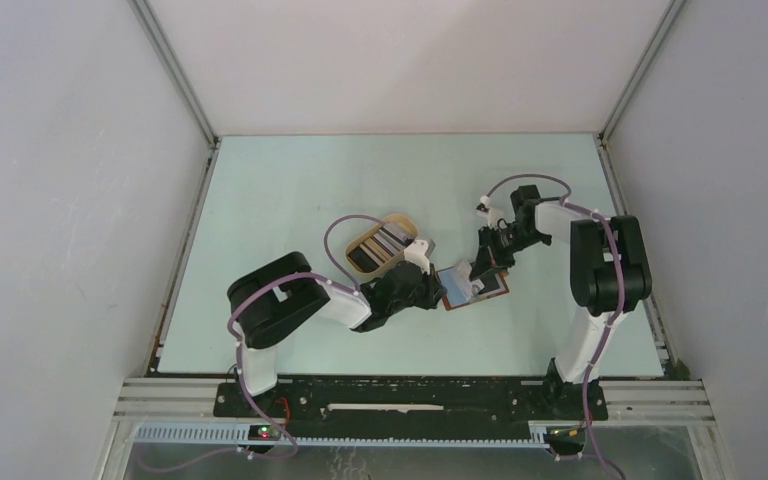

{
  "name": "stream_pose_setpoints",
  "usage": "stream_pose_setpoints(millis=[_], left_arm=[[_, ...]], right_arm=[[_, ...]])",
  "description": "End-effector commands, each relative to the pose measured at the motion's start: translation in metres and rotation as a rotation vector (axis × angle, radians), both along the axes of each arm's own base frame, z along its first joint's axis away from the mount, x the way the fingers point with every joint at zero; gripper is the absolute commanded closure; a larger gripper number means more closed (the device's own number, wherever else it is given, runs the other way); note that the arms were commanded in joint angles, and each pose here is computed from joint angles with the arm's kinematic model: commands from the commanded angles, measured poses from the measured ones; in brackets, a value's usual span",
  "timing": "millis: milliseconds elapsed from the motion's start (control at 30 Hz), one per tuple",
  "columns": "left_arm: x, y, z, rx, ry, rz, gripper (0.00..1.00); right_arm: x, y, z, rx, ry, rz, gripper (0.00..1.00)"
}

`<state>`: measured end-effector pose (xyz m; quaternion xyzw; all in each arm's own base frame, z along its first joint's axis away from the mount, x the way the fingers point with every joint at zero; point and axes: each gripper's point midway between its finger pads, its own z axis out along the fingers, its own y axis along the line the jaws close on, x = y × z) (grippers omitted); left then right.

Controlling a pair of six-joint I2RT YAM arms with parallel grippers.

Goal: Put the credit cards into the card holder
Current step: Insert the credit card into the card holder.

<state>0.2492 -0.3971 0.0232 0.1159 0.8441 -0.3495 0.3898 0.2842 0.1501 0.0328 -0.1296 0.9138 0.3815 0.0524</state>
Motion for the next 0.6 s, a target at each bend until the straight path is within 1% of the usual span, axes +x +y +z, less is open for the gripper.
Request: stream_pose_setpoints(millis=[0, 267, 367, 567], left_arm=[[0.0055, -0.0135, 0.0109, -0.027, -0.017, -0.013, 0.96], [0.0050, -0.0132, 0.0111, -0.028, -0.016, -0.015, 0.97], [0.0047, -0.0125, 0.0116, -0.028, -0.017, -0.014, 0.97], [0.0042, -0.0110, 0.0137, -0.036, -0.023, -0.012, 0.97]], right_arm=[[0.0078, 0.0006, 0.0021, -0.078, -0.068, 0.036, 0.91], [0.0080, -0.0002, 0.0008, -0.137, -0.106, 0.068, 0.83], [0.0093, 0.0001, 0.0036, -0.163, -0.137, 0.084, 0.79], [0.0115, 0.0006, 0.0093, -0.227, -0.209, 0.123, 0.74]])
